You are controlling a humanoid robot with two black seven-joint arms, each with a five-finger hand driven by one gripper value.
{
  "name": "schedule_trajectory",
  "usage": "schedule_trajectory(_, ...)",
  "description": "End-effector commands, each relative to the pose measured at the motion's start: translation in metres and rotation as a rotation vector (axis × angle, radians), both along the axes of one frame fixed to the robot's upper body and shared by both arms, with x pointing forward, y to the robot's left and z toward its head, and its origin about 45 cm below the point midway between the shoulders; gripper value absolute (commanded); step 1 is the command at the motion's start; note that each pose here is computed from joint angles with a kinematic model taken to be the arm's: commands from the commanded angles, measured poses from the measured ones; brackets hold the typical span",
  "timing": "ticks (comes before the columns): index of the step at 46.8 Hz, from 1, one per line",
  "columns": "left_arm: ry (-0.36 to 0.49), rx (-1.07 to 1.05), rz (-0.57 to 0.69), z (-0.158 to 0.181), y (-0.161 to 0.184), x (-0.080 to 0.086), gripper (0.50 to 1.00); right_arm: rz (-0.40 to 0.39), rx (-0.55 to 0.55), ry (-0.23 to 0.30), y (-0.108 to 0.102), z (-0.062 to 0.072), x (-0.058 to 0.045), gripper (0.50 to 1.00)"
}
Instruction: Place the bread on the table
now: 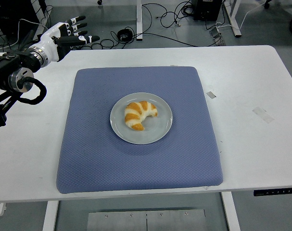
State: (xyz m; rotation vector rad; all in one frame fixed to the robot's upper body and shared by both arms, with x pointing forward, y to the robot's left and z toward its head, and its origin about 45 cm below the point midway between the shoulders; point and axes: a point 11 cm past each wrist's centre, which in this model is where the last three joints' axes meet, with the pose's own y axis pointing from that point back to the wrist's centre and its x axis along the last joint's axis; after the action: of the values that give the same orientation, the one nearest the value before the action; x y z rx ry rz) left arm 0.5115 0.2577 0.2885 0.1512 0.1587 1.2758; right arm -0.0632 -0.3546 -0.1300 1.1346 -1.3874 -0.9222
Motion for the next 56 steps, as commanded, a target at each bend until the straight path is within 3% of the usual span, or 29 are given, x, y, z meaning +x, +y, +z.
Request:
schedule_trajectory(1,-0.002,0.0,-0.002,0.001,0.0,0.0,0.971,0.0,0.0,-0.001,0.0,0.0,0.0,1.0)
schedule_trajectory(56,0.021,0.003,-0.008,-0.013,-0.004,-0.004,0.972,0.0,0.0,0.0,0.0,0.0,0.0,1.0)
